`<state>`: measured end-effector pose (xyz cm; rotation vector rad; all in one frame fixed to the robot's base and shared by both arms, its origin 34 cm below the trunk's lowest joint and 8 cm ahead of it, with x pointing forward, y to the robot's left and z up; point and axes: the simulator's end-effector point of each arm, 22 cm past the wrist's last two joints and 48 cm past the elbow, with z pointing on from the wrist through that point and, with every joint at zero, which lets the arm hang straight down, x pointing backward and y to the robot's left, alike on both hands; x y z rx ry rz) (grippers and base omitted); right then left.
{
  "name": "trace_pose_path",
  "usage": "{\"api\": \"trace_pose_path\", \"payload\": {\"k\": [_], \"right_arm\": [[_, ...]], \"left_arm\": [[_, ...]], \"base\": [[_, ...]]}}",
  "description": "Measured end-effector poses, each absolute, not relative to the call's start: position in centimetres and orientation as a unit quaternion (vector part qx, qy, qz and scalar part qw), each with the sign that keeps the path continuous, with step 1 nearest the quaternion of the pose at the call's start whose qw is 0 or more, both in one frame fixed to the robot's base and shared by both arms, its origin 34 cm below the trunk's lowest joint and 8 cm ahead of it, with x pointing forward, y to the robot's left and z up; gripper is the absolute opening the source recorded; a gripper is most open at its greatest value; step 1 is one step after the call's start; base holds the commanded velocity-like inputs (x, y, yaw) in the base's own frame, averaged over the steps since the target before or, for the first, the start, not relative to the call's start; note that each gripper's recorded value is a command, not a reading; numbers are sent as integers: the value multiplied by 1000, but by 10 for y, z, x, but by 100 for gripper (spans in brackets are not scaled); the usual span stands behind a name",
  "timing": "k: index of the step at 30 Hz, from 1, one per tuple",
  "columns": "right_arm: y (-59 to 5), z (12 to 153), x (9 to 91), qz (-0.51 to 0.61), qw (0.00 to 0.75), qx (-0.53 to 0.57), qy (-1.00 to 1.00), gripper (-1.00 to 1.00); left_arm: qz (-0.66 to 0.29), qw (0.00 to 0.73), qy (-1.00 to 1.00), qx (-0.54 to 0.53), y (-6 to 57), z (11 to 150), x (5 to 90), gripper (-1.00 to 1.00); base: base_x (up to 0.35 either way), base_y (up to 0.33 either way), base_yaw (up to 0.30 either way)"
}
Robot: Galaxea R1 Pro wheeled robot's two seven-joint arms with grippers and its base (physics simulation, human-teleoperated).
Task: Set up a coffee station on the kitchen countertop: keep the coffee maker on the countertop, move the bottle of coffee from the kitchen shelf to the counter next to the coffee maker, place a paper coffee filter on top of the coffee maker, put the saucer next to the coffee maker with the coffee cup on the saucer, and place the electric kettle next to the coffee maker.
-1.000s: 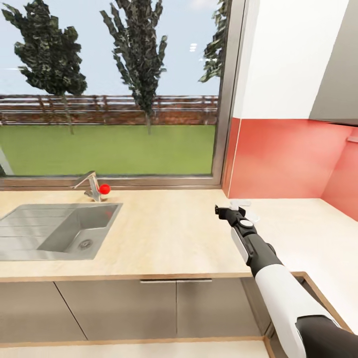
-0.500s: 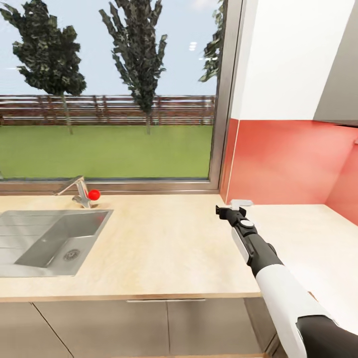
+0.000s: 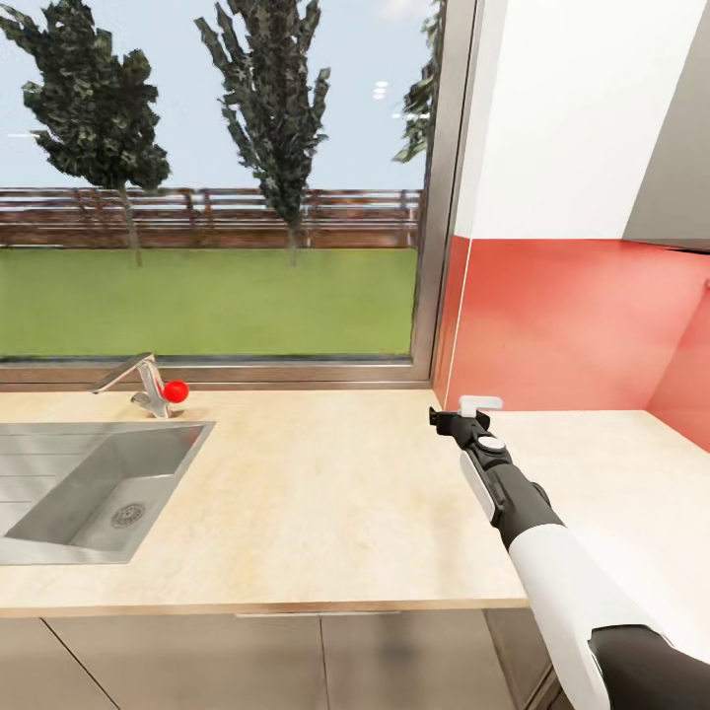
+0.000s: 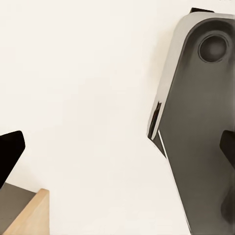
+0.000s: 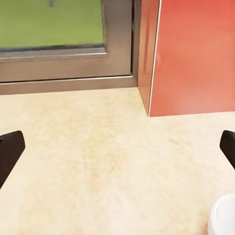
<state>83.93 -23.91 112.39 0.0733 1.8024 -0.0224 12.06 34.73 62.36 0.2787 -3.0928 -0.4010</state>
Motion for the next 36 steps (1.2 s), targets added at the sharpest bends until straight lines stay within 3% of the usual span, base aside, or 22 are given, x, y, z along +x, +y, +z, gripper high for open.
{"api": "trace_pose_path", "payload": {"k": [19,36], "right_arm": [[-244,1124,839,-13,619,31,784,100],[-243,1121,839,-13,617,32,786,100]], "left_arm": [[-129,5,-988,90,349,624,120,100],[-130,5,-987,90,351,624,121,100]], "base": [[157,-179,0],[21,-15,0]]}}
